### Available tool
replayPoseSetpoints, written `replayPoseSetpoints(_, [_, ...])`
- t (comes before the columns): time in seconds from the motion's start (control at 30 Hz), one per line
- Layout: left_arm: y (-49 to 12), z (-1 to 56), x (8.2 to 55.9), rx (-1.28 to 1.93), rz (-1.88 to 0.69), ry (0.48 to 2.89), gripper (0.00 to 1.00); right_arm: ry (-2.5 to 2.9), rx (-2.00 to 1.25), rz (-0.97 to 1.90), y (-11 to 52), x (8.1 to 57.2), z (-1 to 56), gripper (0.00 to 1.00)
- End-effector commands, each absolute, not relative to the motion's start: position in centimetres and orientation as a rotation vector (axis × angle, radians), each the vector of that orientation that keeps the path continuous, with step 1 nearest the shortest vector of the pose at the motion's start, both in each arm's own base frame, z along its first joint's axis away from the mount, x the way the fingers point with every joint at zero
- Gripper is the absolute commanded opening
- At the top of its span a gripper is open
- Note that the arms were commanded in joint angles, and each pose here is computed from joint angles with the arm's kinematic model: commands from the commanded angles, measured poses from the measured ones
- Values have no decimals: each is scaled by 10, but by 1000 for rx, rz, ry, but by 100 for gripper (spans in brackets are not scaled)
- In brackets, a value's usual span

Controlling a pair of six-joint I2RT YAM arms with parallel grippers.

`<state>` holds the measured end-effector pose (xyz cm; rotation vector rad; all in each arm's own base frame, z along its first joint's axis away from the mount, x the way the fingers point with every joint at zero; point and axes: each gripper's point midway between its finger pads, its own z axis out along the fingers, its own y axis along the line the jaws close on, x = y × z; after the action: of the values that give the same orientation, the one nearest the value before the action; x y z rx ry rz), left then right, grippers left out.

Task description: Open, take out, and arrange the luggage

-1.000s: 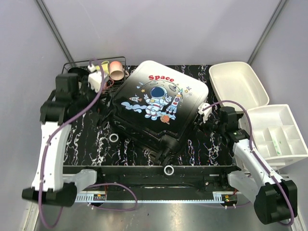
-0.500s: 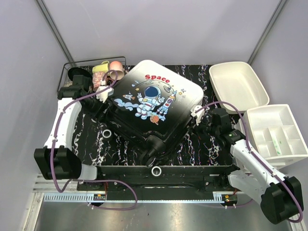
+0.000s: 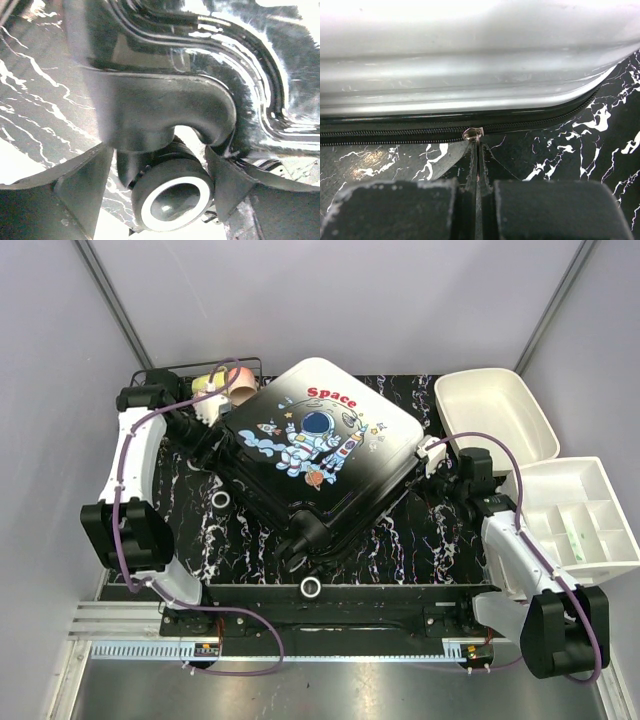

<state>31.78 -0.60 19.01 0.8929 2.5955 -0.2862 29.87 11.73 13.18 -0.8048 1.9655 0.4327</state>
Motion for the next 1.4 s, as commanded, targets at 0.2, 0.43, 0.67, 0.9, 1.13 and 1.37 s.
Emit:
replayPoseSetpoints(0.2, [-76, 310, 256, 923, -402, 2164, 99, 1803, -798, 460, 129, 316, 172, 0])
replayPoseSetpoints(0.43, [-165, 273, 169, 1037, -819, 2158, 99, 1794, -826, 483, 141, 309, 172, 0])
replayPoseSetpoints(0.67, [-210, 259, 131, 1242, -995, 2144, 99, 1793, -825, 460, 141, 308, 171, 0])
replayPoseSetpoints(0.9, [-228, 222, 119, 1222, -964, 2317, 99, 1800, -816, 462, 142, 308, 169, 0])
replayPoseSetpoints(1.13, [-233, 201, 120, 1210, -723, 2390, 99, 1796, -802, 429, 139, 314, 172, 0])
replayPoseSetpoints(1.37, [-237, 191, 133, 1120, -573, 2420, 87, 1791, -795, 405, 136, 317, 174, 0])
